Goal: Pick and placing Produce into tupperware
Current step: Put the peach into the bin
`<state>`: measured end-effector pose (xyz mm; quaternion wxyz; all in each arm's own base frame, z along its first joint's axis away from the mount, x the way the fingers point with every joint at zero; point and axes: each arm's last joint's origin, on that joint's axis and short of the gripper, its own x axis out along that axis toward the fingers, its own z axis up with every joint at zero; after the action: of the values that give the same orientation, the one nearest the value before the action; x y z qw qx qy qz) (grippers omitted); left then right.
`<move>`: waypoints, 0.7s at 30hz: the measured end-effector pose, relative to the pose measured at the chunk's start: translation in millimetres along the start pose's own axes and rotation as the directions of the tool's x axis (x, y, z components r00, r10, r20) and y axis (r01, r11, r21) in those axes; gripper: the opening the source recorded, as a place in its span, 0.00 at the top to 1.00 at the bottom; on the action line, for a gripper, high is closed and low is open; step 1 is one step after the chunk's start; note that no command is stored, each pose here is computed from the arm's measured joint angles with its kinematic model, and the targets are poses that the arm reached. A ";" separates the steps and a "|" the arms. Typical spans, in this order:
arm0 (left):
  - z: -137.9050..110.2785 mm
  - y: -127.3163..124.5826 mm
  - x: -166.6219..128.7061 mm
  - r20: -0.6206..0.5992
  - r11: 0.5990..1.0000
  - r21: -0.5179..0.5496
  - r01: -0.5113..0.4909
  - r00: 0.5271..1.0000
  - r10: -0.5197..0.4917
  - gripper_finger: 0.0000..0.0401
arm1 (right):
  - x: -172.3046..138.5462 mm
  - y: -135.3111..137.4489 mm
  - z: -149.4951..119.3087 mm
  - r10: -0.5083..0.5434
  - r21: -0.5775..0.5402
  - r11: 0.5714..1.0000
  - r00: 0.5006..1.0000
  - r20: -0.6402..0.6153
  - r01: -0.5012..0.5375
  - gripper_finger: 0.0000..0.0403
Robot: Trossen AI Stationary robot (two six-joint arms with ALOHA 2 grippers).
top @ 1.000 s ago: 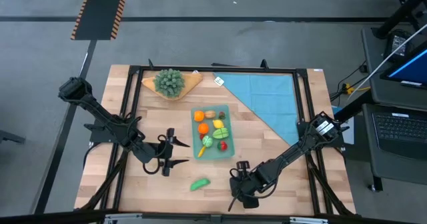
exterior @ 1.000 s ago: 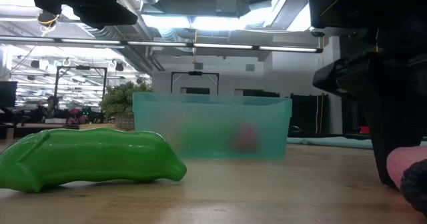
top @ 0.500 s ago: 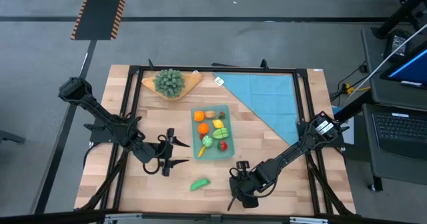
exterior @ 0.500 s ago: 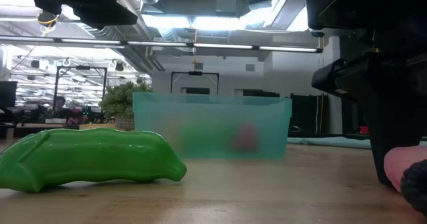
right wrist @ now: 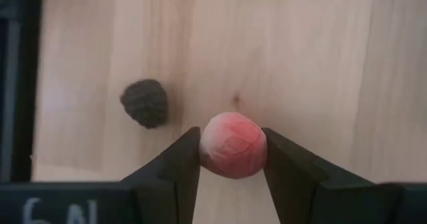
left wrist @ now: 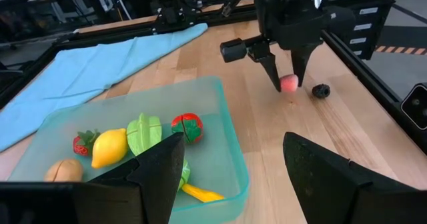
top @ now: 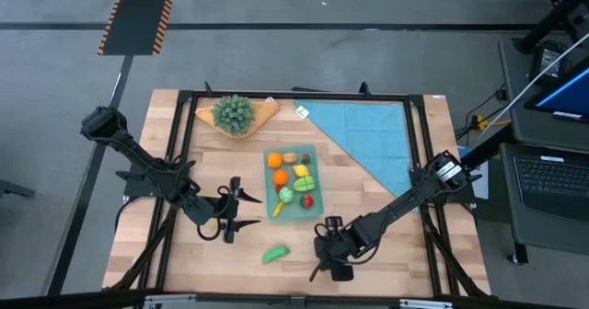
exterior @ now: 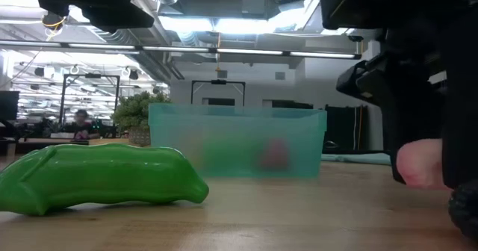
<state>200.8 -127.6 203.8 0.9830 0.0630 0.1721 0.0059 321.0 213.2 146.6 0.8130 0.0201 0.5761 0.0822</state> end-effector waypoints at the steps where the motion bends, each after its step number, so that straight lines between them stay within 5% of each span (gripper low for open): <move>1: 0.1 0.1 0.1 0.000 1.000 0.000 -0.001 1.000 0.001 0.38 | -0.7 -0.3 -0.5 -0.002 -0.001 1.000 1.000 -0.006 0.002 0.63; 13: -0.4 0.1 0.0 -0.004 1.000 0.003 -0.001 1.000 0.001 0.38 | -23.5 -15.2 3.7 -0.007 0.007 1.000 1.000 -0.025 0.008 0.63; 21: -1.0 0.2 0.0 -0.010 1.000 0.007 -0.002 1.000 0.002 0.38 | -58.6 -23.2 14.4 -0.102 -0.012 0.994 0.984 0.143 0.105 0.63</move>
<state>200.5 -127.3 202.9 0.9820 0.0666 0.1769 0.0066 318.2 182.0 203.2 0.8553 -0.0121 0.5161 0.0440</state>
